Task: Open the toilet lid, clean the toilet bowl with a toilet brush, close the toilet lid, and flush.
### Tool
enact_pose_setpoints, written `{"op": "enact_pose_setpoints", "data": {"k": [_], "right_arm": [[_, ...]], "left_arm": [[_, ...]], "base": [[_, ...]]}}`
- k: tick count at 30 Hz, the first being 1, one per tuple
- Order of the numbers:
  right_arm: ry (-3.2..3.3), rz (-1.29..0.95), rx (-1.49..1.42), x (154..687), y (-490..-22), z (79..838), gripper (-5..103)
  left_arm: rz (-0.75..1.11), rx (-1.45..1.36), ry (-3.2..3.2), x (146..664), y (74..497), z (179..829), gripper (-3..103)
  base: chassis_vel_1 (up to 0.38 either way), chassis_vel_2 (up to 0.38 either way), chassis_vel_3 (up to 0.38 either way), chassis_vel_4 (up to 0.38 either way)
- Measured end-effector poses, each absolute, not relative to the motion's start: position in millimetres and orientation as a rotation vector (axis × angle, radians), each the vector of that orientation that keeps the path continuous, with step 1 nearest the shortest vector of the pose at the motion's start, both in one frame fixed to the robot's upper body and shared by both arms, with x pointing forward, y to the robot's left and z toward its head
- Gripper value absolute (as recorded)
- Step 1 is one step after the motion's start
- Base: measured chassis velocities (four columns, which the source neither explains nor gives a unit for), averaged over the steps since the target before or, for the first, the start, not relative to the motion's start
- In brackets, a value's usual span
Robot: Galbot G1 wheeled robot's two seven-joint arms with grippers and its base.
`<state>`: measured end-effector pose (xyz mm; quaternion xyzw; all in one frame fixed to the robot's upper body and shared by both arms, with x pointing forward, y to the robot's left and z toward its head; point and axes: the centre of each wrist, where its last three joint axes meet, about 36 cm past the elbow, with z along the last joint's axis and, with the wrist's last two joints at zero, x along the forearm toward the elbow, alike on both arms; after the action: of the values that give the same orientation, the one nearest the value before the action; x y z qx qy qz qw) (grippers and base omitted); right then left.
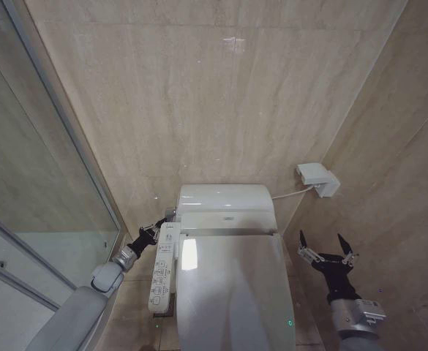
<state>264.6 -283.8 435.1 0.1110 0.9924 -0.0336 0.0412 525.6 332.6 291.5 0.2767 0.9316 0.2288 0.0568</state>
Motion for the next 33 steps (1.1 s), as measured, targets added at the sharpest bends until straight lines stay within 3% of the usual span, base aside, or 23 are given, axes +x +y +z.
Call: {"op": "enact_pose_setpoints", "data": {"k": [33], "right_arm": [[3.038,-0.103,0.34,265,-284,435,100]], "left_arm": [[0.7,0.822,2.812,558,331,294,0]], "base": [[0.0,0.0,0.0,0.0]]}}
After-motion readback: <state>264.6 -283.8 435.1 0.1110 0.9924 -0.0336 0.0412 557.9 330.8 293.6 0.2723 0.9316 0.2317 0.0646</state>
